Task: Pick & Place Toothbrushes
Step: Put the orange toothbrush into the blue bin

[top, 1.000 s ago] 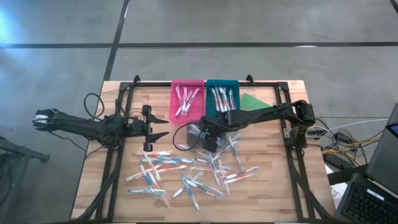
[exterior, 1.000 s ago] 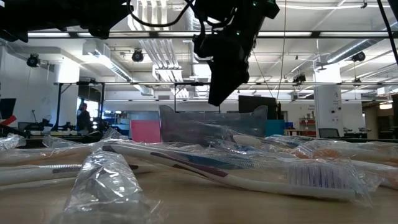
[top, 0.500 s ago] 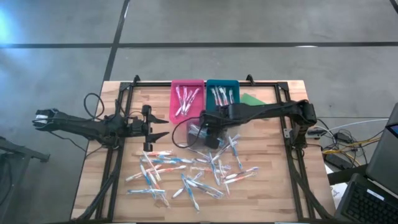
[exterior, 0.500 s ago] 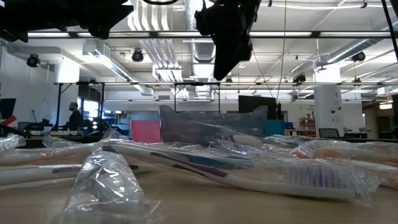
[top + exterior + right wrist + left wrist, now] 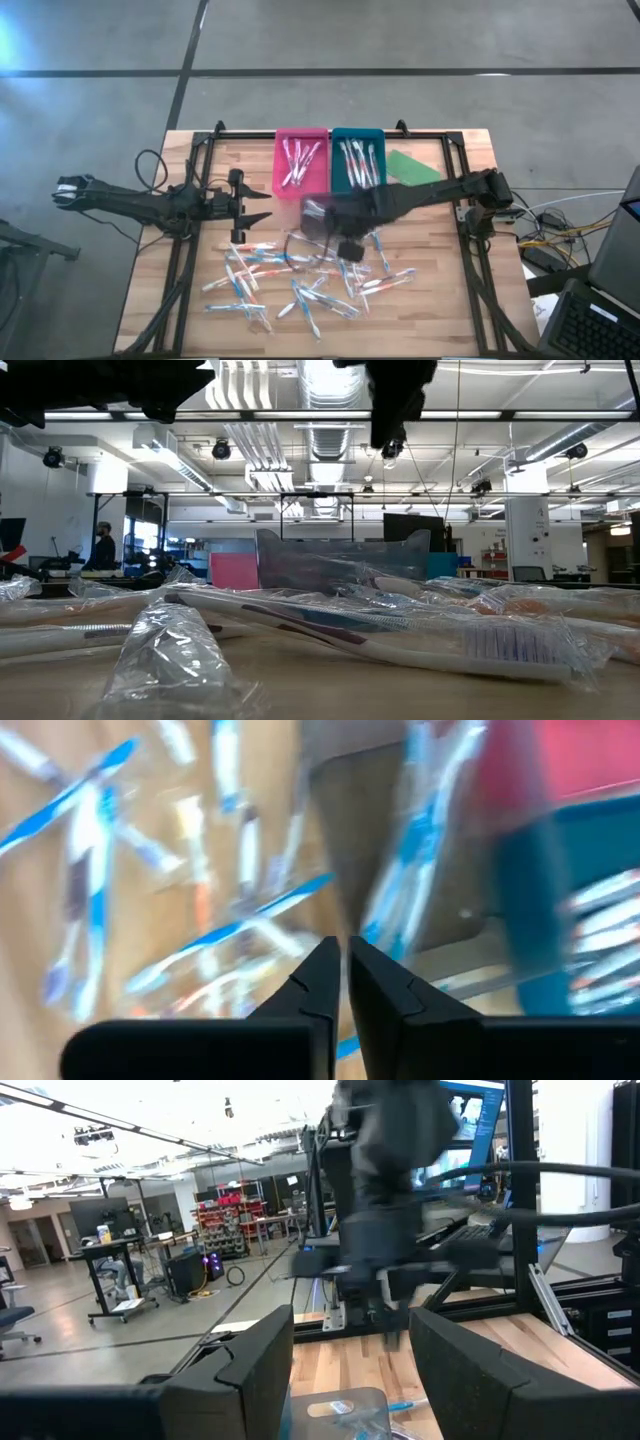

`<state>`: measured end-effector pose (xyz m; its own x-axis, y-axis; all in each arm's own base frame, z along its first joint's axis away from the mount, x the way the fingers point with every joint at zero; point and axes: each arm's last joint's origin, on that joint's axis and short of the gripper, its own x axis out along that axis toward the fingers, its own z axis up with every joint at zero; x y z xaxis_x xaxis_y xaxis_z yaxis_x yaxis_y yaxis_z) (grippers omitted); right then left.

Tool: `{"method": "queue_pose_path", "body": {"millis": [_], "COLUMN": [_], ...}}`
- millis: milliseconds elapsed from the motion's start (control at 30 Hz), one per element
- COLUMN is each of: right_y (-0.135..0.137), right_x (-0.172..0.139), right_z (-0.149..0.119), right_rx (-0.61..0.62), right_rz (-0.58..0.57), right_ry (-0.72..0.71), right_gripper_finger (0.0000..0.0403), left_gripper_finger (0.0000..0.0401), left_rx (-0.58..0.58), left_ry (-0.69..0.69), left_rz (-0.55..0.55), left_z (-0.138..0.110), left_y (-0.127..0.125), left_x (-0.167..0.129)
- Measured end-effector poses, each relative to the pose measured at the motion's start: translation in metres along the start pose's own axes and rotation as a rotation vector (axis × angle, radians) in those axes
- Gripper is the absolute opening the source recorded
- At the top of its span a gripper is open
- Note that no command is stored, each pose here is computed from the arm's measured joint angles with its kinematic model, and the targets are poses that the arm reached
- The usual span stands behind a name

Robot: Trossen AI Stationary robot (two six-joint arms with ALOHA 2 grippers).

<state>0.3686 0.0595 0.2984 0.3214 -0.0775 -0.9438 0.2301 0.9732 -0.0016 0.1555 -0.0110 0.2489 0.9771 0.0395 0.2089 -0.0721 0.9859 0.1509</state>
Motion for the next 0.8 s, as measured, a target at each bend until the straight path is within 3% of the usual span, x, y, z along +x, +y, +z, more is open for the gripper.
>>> {"method": "queue_pose_path", "body": {"millis": [400, 567, 800], "right_y": [0.089, 0.113, 0.129], "right_x": [-0.019, -0.023, -0.019], "right_z": [-0.051, -0.066, -0.077], "right_rx": [-0.047, -0.015, 0.037], "right_rz": [0.055, -0.011, -0.005], "right_ry": [-0.001, -0.109, -0.165], "right_gripper_finger": [0.0008, 0.0008, 0.0008], "left_gripper_finger": [0.0206, 0.0206, 0.0206], "left_rx": [0.000, 0.000, 0.000], "left_ry": [0.000, 0.000, 0.003], "left_rz": [0.000, 0.000, -0.001], "left_z": [0.000, 0.000, 0.000], "left_y": [0.000, 0.000, 0.000], "left_x": [0.000, 0.000, 0.000]}}
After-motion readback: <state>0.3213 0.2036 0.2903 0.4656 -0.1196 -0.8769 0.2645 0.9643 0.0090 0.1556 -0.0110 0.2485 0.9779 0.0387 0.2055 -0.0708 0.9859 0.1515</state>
